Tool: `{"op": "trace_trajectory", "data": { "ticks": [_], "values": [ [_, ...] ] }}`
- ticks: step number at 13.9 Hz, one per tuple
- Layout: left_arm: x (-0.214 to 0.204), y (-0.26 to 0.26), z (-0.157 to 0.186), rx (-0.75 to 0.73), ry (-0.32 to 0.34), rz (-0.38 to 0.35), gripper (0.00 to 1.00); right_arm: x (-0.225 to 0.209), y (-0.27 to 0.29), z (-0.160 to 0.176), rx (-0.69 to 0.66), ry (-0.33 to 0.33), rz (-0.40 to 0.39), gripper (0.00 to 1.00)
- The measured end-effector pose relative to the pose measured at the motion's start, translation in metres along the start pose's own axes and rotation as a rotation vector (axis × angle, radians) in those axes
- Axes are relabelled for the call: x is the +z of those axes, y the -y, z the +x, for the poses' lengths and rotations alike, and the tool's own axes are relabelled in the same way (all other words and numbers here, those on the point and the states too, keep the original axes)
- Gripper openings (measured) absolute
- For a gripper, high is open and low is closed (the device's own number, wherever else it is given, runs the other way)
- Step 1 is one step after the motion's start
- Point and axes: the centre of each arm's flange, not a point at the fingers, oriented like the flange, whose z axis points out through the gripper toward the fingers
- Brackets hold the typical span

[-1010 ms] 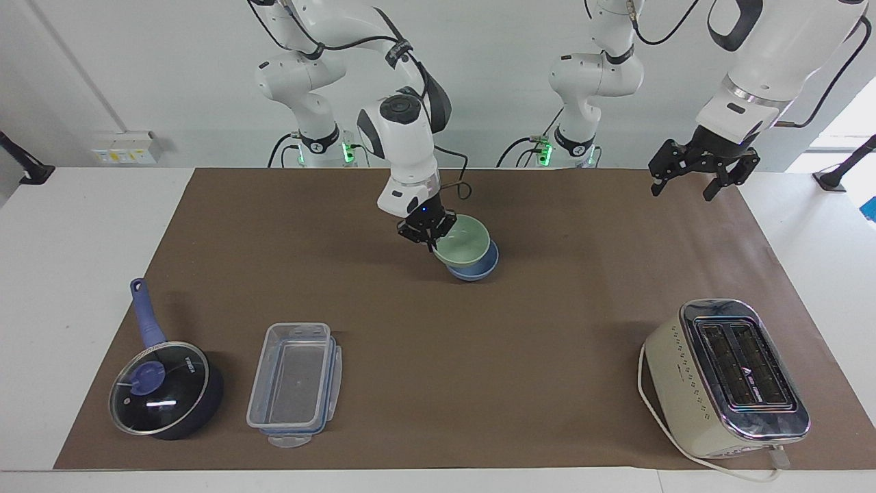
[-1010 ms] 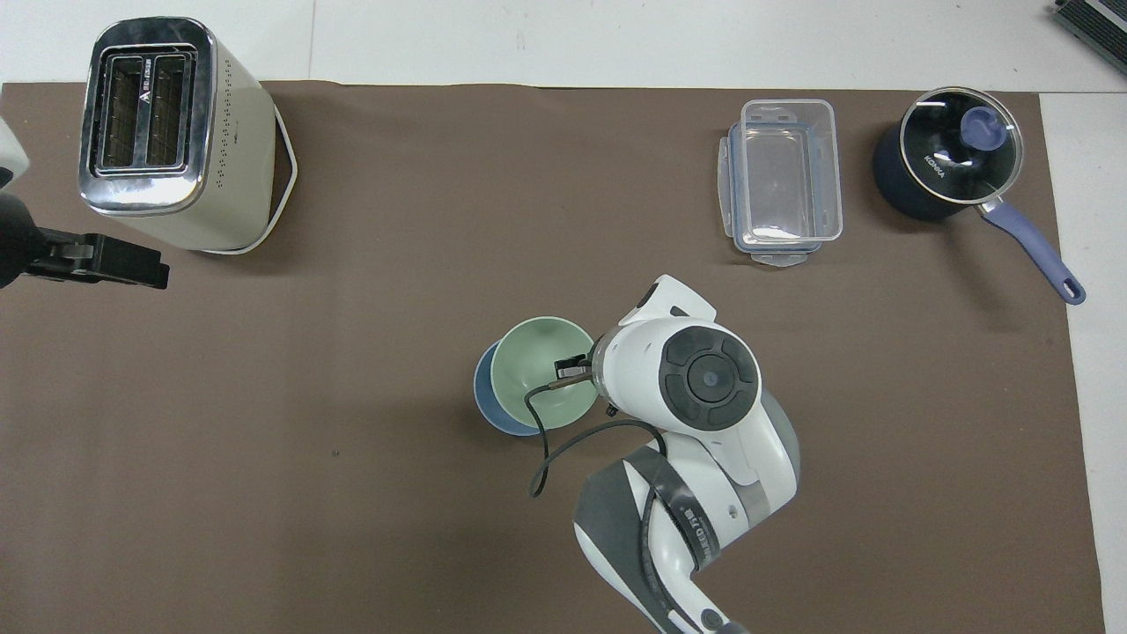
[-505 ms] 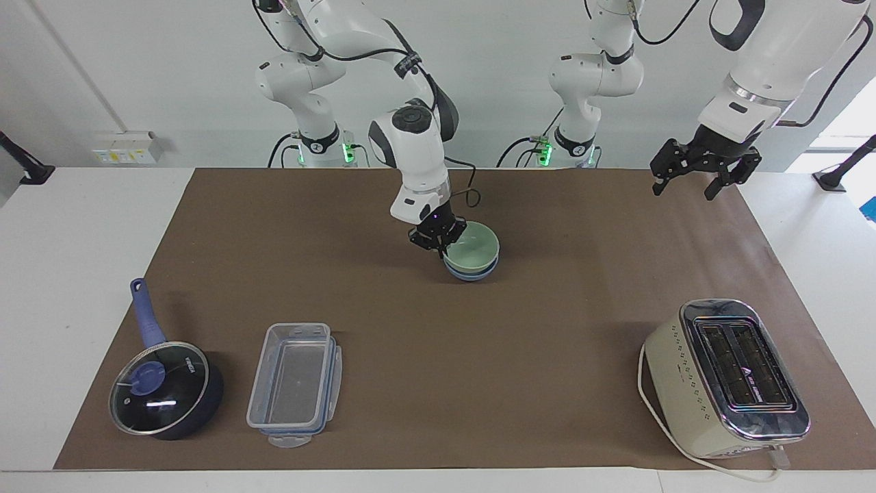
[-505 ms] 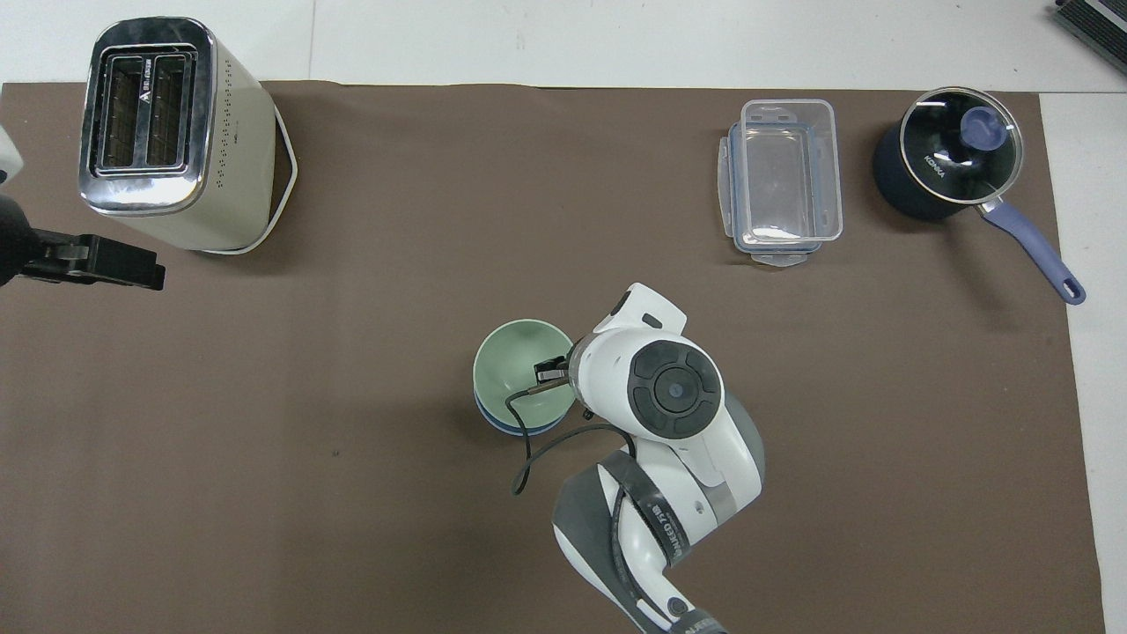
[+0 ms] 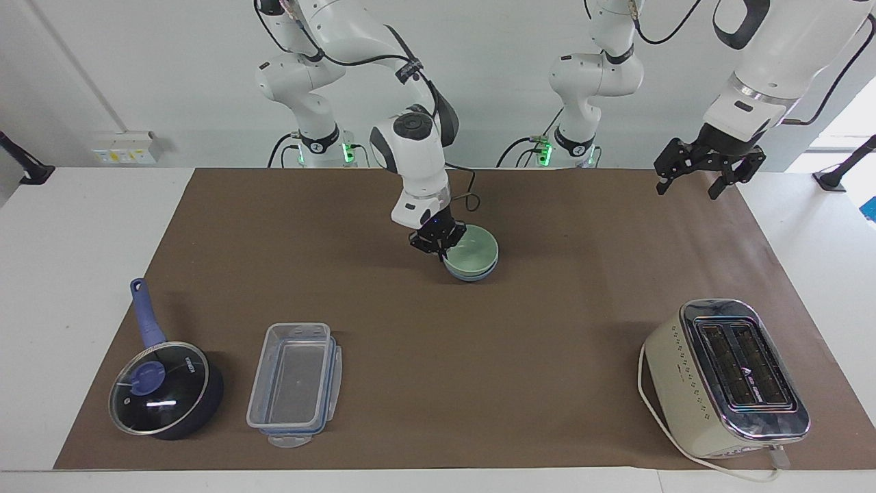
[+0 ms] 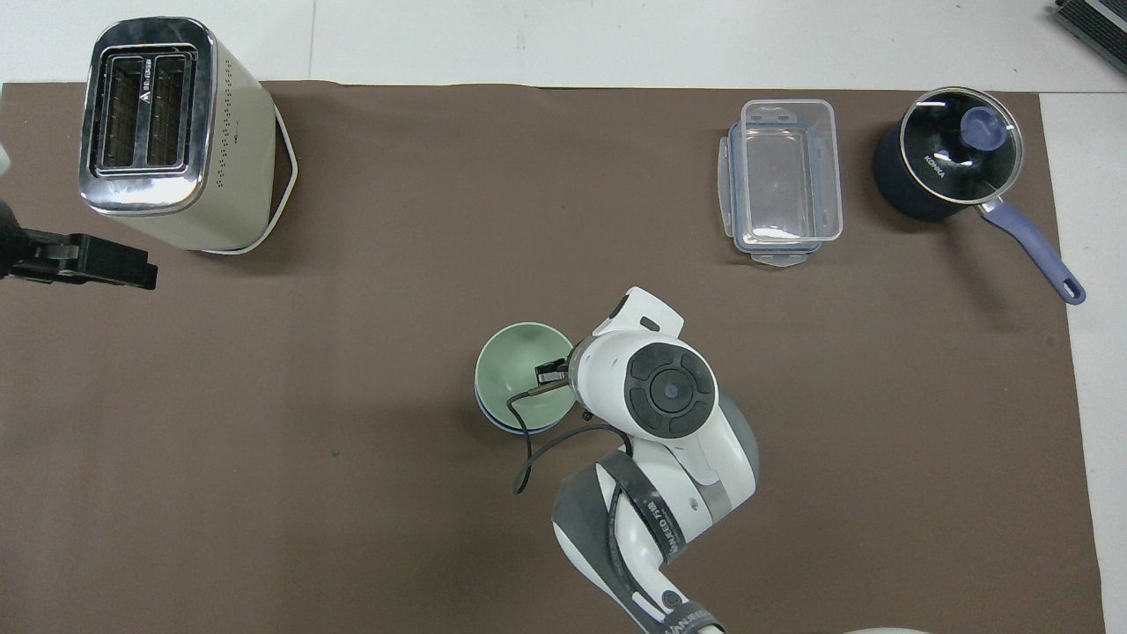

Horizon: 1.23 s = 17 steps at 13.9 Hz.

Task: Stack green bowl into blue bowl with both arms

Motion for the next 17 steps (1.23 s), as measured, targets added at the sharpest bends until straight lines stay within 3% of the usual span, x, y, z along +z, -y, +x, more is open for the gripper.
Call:
{"op": "trace_trajectory", "data": {
  "ticks": [4,6,9,13,17],
  "values": [
    [0.0,0.0,0.0,0.0,0.0,0.0,1.0,0.001,0.0,-0.001,-0.001,0.002,-0.001,0.09],
    [0.0,0.0,0.0,0.0,0.0,0.0,1.0,0.001,0.0,-0.001,-0.001,0.002,-0.001,0.26],
    [0.0,0.0,0.0,0.0,0.0,0.0,1.0,-0.006,0.0,0.005,0.003,-0.018,0.005,0.61],
    [0.0,0.0,0.0,0.0,0.0,0.0,1.0,-0.055,-0.04,0.032,0.071,-0.063,-0.002,1.0],
    [0.0,0.0,0.0,0.0,-0.001,0.0,1.0,-0.14,-0.126,0.059,0.196,-0.042,-0.065,1.0]
  ]
}}
